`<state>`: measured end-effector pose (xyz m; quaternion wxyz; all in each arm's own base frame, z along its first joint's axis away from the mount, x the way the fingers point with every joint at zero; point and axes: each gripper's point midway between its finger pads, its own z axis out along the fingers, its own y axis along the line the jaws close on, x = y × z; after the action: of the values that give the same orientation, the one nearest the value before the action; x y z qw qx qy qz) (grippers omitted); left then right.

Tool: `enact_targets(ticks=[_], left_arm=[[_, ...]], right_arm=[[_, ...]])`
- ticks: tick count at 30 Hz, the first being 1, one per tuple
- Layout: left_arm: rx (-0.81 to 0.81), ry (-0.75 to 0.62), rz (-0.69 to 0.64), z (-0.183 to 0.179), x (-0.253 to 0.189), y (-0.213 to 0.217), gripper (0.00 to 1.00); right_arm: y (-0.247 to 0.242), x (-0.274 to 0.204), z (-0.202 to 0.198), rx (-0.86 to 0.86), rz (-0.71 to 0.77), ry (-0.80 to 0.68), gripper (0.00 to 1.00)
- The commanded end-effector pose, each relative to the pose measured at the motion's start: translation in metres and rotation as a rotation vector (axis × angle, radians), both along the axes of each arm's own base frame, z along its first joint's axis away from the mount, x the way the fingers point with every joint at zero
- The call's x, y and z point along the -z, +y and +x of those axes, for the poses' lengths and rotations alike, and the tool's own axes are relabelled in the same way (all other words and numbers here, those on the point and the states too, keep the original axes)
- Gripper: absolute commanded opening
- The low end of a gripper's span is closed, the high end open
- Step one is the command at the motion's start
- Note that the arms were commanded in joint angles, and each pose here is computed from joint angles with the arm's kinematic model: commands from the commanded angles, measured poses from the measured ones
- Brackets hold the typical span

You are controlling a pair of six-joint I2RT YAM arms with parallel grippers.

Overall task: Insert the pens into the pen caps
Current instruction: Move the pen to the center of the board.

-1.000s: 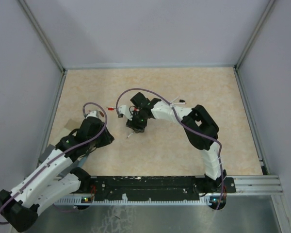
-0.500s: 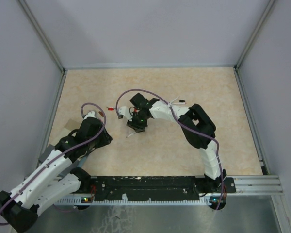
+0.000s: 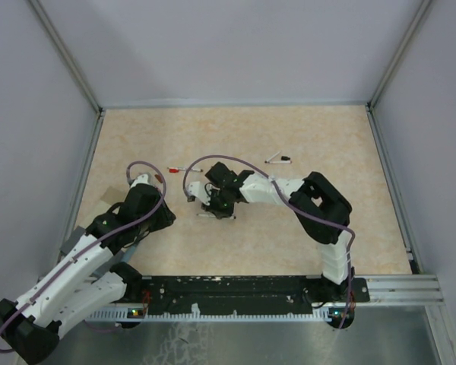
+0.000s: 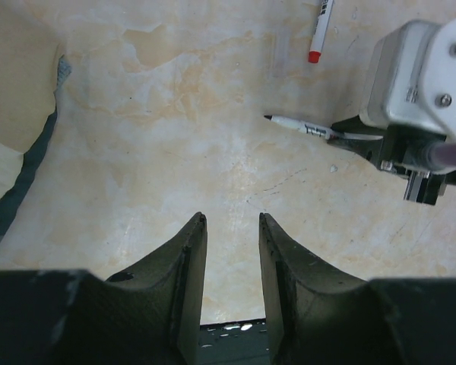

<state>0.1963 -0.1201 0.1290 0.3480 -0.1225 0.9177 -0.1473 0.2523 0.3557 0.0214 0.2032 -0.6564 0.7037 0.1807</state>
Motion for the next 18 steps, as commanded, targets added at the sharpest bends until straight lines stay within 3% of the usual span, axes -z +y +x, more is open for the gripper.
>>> enact_targets(ticks=[1, 9, 18], left_arm=[[-0.016, -0.023, -0.012, 0.005, -0.008, 0.000, 0.39], [-0.006, -0.022, -0.032, 0.004, -0.007, -0.004, 0.39], [0.049, -0.005, -0.065, 0.006, 0.000, -0.019, 0.40]], right_arm=[[-0.006, -0.003, -0.019, 0.060, -0.016, 0.003, 0.08], [-0.045, 0.004, -0.017, 0.451, -0.081, -0.034, 0.05], [-0.069, -0.021, -0.035, 0.873, 0.072, 0.065, 0.05]])
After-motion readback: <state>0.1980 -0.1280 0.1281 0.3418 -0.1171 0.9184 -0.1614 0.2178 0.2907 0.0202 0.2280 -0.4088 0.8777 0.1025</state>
